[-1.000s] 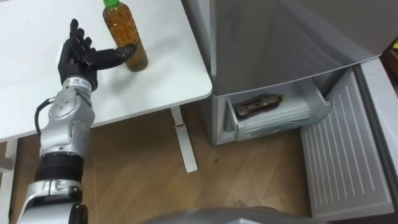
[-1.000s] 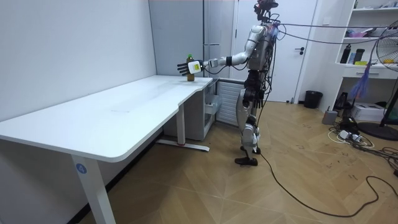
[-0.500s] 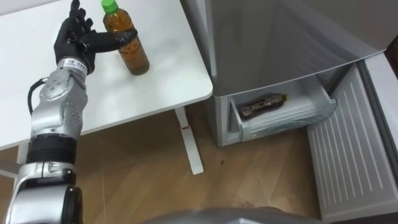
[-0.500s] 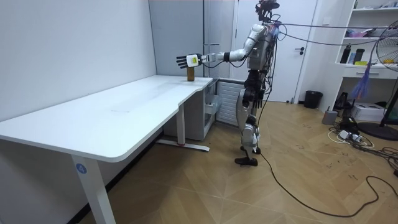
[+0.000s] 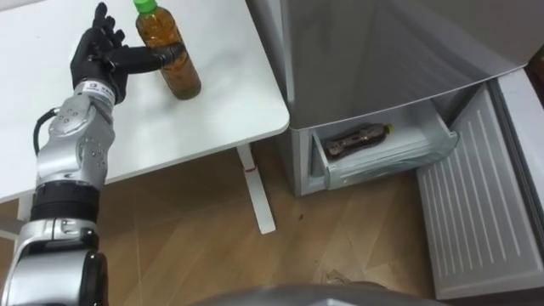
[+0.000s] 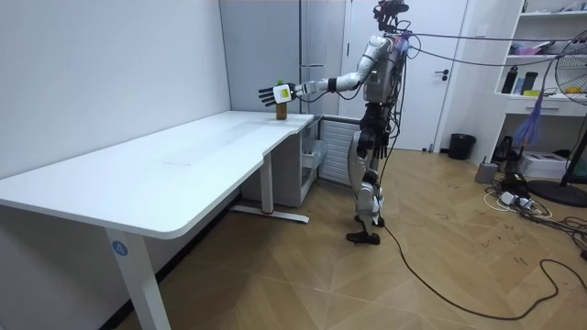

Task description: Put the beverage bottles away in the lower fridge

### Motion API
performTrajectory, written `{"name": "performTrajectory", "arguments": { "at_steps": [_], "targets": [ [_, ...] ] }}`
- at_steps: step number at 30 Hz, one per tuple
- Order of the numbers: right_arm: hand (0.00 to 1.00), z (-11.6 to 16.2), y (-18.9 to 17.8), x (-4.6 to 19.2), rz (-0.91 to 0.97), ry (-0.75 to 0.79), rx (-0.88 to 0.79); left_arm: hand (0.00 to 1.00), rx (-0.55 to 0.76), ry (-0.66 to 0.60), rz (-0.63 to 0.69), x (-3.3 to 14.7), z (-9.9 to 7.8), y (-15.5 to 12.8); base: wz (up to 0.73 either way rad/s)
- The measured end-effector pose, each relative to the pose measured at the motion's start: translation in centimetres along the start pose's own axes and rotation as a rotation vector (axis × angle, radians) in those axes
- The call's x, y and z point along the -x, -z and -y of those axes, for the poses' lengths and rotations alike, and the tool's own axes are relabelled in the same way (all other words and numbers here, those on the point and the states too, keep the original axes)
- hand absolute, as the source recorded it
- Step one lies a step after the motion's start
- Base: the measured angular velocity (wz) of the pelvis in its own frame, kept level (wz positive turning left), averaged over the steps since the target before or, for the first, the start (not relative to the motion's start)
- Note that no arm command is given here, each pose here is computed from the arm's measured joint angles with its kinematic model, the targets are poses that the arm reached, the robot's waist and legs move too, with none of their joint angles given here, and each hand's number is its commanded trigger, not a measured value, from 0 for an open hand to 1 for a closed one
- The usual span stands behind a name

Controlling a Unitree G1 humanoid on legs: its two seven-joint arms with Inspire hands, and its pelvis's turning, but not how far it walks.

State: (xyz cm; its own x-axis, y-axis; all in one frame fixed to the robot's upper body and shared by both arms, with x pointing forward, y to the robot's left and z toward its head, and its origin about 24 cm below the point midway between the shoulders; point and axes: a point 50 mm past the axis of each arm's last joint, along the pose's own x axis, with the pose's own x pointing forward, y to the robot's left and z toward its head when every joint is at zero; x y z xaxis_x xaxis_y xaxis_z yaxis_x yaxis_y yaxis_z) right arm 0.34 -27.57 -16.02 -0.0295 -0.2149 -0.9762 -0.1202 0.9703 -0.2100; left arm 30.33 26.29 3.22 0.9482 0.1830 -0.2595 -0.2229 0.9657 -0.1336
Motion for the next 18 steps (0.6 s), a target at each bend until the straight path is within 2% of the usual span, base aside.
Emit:
{"name": "performTrajectory", "arguments": {
  "at_steps": [18],
  "targets": [
    [0.0,0.1,0.2,-0.01,-0.006,0.026,-0.001,0.0,0.006,0.023,-0.014,-0.14,0.25,0.15,0.0]
  ]
}}
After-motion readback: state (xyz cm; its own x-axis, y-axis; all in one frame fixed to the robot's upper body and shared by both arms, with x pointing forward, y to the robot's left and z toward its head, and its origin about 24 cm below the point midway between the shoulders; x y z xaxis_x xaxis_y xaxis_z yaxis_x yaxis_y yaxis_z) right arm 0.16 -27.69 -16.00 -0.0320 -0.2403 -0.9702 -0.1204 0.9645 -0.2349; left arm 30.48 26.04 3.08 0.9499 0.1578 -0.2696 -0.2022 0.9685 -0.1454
